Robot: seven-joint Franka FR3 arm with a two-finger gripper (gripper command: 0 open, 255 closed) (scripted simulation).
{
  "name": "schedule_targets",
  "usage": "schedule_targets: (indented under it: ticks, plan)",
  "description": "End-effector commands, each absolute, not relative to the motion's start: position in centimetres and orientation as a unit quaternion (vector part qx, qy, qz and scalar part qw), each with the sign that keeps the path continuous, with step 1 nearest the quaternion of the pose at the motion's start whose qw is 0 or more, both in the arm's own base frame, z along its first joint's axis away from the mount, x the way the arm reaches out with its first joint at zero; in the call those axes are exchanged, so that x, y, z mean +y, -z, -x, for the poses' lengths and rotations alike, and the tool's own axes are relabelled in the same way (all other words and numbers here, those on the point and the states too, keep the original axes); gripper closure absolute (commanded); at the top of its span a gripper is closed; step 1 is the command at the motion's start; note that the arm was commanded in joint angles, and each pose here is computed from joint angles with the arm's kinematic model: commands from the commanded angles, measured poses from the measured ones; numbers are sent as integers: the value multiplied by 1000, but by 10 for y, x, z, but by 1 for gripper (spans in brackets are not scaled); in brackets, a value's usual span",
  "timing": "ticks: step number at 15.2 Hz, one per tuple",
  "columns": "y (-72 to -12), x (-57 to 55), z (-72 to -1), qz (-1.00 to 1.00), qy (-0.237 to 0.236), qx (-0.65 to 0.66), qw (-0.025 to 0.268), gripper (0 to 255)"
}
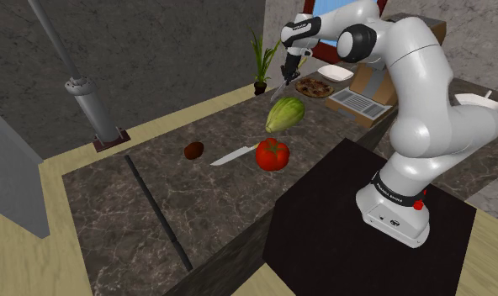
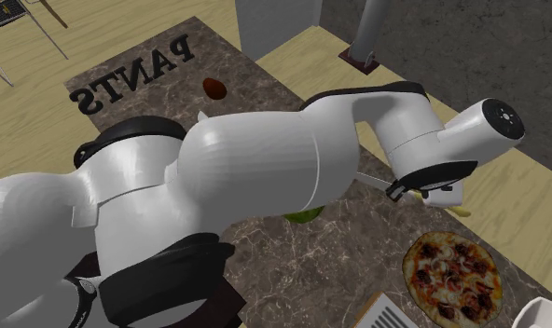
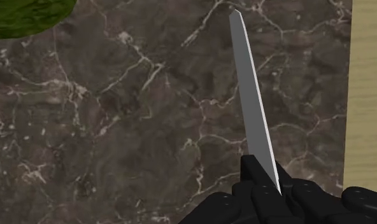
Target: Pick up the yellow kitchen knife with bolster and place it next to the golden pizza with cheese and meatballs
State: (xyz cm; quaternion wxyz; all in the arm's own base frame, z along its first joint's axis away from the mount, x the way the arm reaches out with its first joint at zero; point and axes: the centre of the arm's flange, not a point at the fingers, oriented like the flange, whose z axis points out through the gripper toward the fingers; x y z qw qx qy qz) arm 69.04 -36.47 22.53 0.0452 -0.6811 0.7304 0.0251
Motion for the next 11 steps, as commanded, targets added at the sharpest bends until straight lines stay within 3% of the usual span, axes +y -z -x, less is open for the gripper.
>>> schedule_targets:
  ticks: [1,11]
  plan:
    - [-213,-364,-690,681,-25,730,45,255]
    - [-160,-364,-690,681,-25,730,45,255]
